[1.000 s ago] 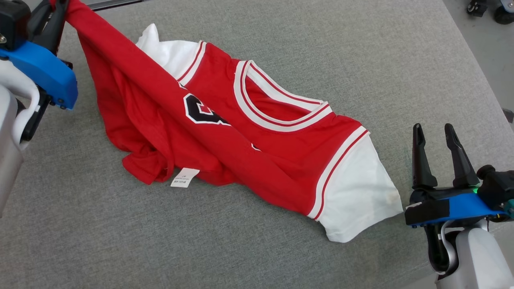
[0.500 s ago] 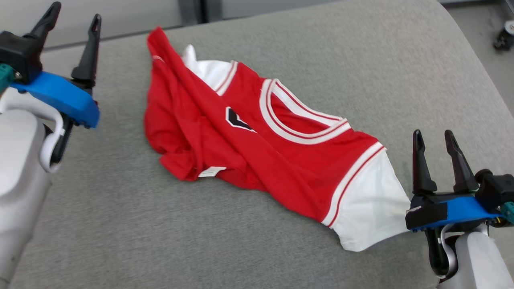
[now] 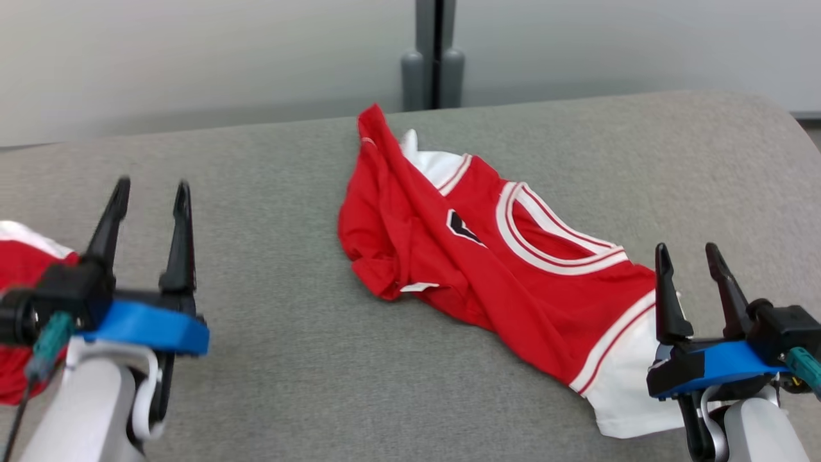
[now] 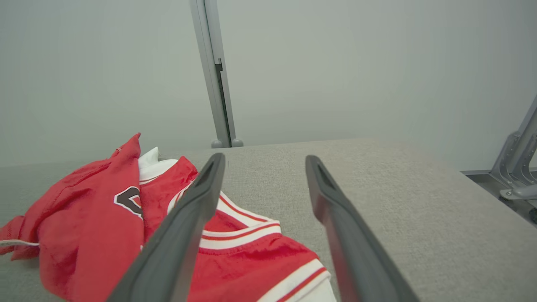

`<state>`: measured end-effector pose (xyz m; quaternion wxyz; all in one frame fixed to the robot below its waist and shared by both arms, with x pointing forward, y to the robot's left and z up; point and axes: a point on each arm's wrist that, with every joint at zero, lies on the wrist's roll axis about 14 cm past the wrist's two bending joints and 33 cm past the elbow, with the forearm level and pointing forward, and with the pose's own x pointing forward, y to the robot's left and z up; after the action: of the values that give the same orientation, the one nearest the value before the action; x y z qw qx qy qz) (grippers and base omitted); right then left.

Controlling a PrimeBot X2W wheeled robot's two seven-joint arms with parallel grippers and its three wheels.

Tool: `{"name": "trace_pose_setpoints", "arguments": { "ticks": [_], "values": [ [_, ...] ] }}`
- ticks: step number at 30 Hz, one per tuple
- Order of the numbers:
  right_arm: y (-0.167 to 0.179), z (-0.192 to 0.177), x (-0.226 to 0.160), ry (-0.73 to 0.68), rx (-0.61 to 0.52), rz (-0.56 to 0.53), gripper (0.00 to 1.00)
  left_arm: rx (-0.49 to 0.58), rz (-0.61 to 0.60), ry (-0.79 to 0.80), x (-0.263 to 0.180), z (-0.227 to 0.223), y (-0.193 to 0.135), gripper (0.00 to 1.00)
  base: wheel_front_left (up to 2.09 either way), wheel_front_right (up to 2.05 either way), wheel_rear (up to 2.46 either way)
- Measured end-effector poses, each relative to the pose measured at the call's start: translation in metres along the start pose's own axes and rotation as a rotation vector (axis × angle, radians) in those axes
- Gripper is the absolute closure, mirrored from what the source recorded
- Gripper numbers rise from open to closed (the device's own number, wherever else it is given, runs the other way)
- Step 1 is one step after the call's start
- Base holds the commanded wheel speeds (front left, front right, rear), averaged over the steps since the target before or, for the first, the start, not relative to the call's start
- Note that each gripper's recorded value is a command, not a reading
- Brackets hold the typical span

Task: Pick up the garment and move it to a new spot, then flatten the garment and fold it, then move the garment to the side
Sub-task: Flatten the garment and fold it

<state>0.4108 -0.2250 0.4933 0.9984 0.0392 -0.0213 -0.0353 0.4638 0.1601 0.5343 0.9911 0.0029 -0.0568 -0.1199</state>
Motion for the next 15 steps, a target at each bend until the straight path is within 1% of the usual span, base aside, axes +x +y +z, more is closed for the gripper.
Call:
{"name": "trace_pose_setpoints", "arguments": {
  "ticks": [5, 8, 11, 15],
  "values": [
    [0.018, 0.003, 0.001, -0.008, 0.005, 0.049, 0.00, -0.010, 0.109, 0.021, -0.045, -0.007, 0.020, 0.00, 0.00, 0.00, 0.00],
    [0.028, 0.007, 0.001, -0.020, 0.007, 0.077, 0.00, -0.030, 0.167, 0.058, -0.074, -0.020, 0.026, 0.00, 0.00, 0.00, 0.00],
    [0.031, 0.008, 0.000, -0.022, 0.009, 0.086, 0.00, -0.040, 0.190, 0.074, -0.087, -0.025, 0.028, 0.00, 0.00, 0.00, 0.00],
    [0.033, 0.005, -0.001, -0.013, 0.009, 0.091, 0.00, -0.042, 0.188, 0.076, -0.090, -0.027, 0.027, 0.00, 0.00, 0.00, 0.00]
  ]
}}
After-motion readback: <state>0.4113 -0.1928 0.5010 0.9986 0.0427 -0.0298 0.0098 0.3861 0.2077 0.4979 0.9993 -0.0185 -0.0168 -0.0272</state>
